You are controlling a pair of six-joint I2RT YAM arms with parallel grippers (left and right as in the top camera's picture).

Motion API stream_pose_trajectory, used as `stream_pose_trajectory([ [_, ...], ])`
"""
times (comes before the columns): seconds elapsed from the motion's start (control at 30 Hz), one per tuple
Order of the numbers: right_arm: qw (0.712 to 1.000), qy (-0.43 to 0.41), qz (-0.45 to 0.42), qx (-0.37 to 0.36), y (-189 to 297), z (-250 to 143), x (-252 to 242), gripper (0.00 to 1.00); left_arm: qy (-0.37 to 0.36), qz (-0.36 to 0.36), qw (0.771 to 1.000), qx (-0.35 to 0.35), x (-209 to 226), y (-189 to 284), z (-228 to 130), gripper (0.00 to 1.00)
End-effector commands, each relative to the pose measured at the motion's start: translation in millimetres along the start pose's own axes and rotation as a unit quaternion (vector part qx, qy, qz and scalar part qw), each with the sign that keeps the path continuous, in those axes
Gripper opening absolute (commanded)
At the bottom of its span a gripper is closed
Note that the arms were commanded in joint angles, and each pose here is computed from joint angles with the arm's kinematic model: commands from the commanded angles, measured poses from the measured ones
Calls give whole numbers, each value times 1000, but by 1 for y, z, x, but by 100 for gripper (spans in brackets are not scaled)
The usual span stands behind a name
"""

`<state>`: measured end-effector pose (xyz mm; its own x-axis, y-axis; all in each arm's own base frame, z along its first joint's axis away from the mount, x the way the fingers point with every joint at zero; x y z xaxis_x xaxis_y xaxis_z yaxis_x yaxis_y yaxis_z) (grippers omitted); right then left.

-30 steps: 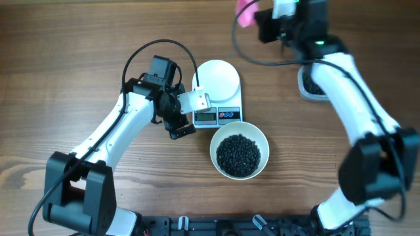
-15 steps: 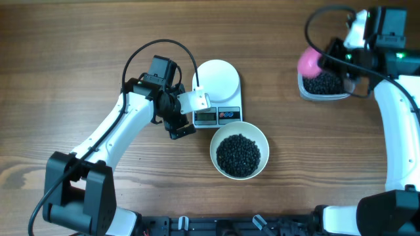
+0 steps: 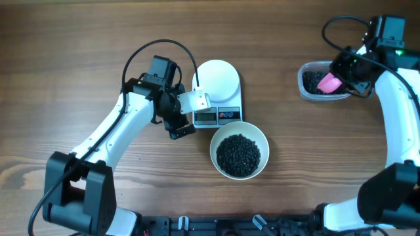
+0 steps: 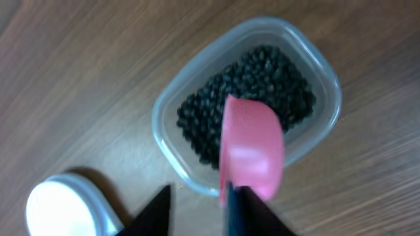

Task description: Scoop item into bowl and weigh 150g on scale

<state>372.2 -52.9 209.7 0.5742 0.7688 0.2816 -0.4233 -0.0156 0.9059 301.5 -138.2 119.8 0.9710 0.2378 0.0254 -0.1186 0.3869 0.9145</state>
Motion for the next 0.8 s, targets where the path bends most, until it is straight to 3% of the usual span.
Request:
stream_pose_trajectory([
  [0.0,999,-5,-39,-21,-5,6,-10,60,-6,-13,1000,-4,-3,-4,0,100],
  [0.03,999,-4,-42,-23,-5,6,-10,72,-6,-12,1000,-4,-3,-4,0,100],
  [0.07,999,-5,-41,-24,-5,6,-10,77,-6,-12,1000,-4,-3,-4,0,100],
  [0.23,999,-4,-3,-50,-5,18,2,88,-6,-12,1000,-4,-3,-4,0,100],
  [0.43,995,4,46,-94,-1,37,19,94,-6,-12,1000,-4,-3,-4,0,100],
  [0.5,985,62,137,-87,4,37,45,88,-6,-12,1000,-4,-3,-4,0,100],
  [0.57,973,93,198,-73,9,32,63,74,-6,-12,1000,-4,-3,-4,0,100],
  [0.6,970,106,211,-63,9,26,70,64,-6,-12,1000,-4,-3,-4,0,100],
  [0.7,968,134,210,-32,6,6,80,55,-6,-12,1000,-4,-3,-4,0,100],
  [0.77,946,221,236,-3,7,-23,102,47,-6,-12,1000,-4,-3,-4,0,100],
])
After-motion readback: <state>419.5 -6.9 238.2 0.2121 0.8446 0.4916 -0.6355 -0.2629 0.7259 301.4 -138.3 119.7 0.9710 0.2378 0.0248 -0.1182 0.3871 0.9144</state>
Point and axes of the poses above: each gripper's point midway between its finger pads, its own y axis back along the fingers, its own x axis along the line the jaws close on, z = x × y, the point moved 5 cm from there along y, back along the fingers
